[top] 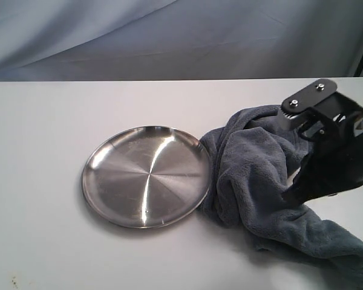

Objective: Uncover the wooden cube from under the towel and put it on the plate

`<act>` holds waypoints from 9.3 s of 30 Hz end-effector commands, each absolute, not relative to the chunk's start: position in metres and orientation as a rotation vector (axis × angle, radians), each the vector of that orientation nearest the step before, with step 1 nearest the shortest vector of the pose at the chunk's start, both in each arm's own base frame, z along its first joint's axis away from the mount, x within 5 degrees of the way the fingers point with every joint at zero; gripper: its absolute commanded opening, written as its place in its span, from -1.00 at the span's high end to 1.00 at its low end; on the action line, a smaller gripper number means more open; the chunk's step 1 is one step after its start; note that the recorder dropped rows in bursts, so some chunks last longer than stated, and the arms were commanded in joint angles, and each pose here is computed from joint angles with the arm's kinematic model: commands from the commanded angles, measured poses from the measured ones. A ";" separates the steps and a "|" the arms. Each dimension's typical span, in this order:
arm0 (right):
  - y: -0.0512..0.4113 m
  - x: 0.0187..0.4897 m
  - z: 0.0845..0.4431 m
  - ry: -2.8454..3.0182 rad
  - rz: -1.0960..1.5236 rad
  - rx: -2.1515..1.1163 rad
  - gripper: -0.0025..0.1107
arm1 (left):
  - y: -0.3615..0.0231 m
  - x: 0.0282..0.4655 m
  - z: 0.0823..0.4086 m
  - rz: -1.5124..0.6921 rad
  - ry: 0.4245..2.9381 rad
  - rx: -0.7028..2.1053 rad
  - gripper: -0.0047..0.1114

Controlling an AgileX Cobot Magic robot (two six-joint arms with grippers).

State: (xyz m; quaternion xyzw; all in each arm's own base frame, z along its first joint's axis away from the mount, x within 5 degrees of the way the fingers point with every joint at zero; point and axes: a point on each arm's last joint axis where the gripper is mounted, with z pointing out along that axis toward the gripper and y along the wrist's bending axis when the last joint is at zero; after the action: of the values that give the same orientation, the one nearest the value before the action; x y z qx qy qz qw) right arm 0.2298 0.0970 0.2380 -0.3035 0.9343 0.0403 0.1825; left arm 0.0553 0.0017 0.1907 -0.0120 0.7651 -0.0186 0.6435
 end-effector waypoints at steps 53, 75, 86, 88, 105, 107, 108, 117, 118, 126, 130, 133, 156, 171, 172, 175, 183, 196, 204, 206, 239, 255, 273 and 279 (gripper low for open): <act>0.124 0.225 0.219 2.767 0.473 -0.872 0.96 | 0.001 0.055 0.191 -0.053 1.733 -0.036 0.92; 0.155 0.244 0.262 2.485 0.874 -0.686 0.96 | 0.001 0.055 0.191 -0.053 1.733 -0.036 0.92; 0.151 0.270 0.314 2.389 0.670 -0.691 0.96 | 0.001 0.055 0.191 -0.053 1.733 -0.036 0.92; 0.142 0.275 0.313 2.397 0.627 -0.652 0.96 | 0.001 0.055 0.191 -0.053 1.733 -0.036 0.92; 0.097 0.307 0.323 2.264 0.501 -0.356 0.96 | 0.001 0.055 0.191 -0.052 1.734 -0.034 0.92; 0.096 0.309 0.324 2.246 0.491 -0.344 0.96 | 0.001 0.055 0.191 -0.052 1.734 -0.034 0.92; 0.096 0.309 0.324 2.239 0.484 -0.341 0.96 | 0.001 0.055 0.191 -0.052 1.734 -0.034 0.92; 0.088 0.325 0.313 2.214 0.324 -0.330 0.96 | 0.001 0.055 0.191 -0.052 1.734 -0.034 0.92; 0.085 0.329 0.309 2.226 0.306 -0.309 0.96 | 0.001 0.055 0.191 -0.052 1.734 -0.034 0.92; 0.038 0.353 0.281 2.314 0.247 -0.099 0.96 | 0.001 0.055 0.191 -0.052 1.734 -0.034 0.92; 0.010 0.358 0.267 2.369 0.211 -0.013 0.96 | 0.001 0.055 0.191 -0.052 1.734 -0.034 0.92; -0.005 0.361 0.259 2.395 0.158 -0.002 0.96 | 0.001 0.055 0.191 -0.052 1.734 -0.034 0.92; -0.051 0.366 0.180 2.704 0.107 0.220 0.67 | 0.001 0.055 0.191 -0.052 1.734 -0.034 0.92; -0.049 0.364 0.199 2.660 0.104 0.208 -0.73 | 0.001 0.055 0.191 -0.052 1.734 -0.034 0.92; -0.049 0.363 0.203 2.643 0.100 0.207 -0.73 | 0.001 0.055 0.191 -0.052 1.734 -0.034 0.92; -0.049 0.361 0.216 2.597 0.091 0.202 -0.73 | 0.001 0.055 0.191 -0.052 1.734 -0.034 0.92; -0.035 0.351 0.264 2.439 0.098 0.114 -0.73 | 0.001 0.055 0.191 -0.052 1.734 -0.034 0.92; 0.083 0.331 0.276 2.359 0.169 -0.704 -0.73 | 0.001 0.055 0.191 -0.052 1.734 -0.034 0.92; 0.141 0.308 0.275 2.320 0.299 -0.903 -0.90 | 0.001 0.055 0.191 -0.052 1.734 -0.034 0.92; 0.152 0.302 0.275 2.307 0.312 -0.960 -0.90 | 0.001 0.055 0.191 -0.052 1.734 -0.034 0.92; 0.183 0.315 0.185 2.006 -0.033 -1.903 -0.90 | 0.001 0.055 0.191 -0.049 1.734 -0.030 0.92; 0.186 0.321 0.139 2.097 0.000 -1.959 -0.90 | 0.001 0.055 0.191 -0.050 1.734 -0.032 0.92; 0.186 0.321 0.135 2.114 0.007 -1.960 -0.07 | 0.001 0.055 0.191 -0.048 1.734 -0.030 0.92; 0.186 0.321 0.135 2.114 0.007 -1.960 0.30 | 0.001 0.055 0.191 -0.051 1.734 -0.033 0.92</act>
State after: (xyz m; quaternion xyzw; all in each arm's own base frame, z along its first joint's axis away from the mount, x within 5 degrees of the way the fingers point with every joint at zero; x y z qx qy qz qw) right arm 0.3183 0.1861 0.1333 -0.6742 0.7279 0.0064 0.1248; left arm 0.0553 0.0017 0.1907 -0.0120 0.7651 -0.0186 0.6435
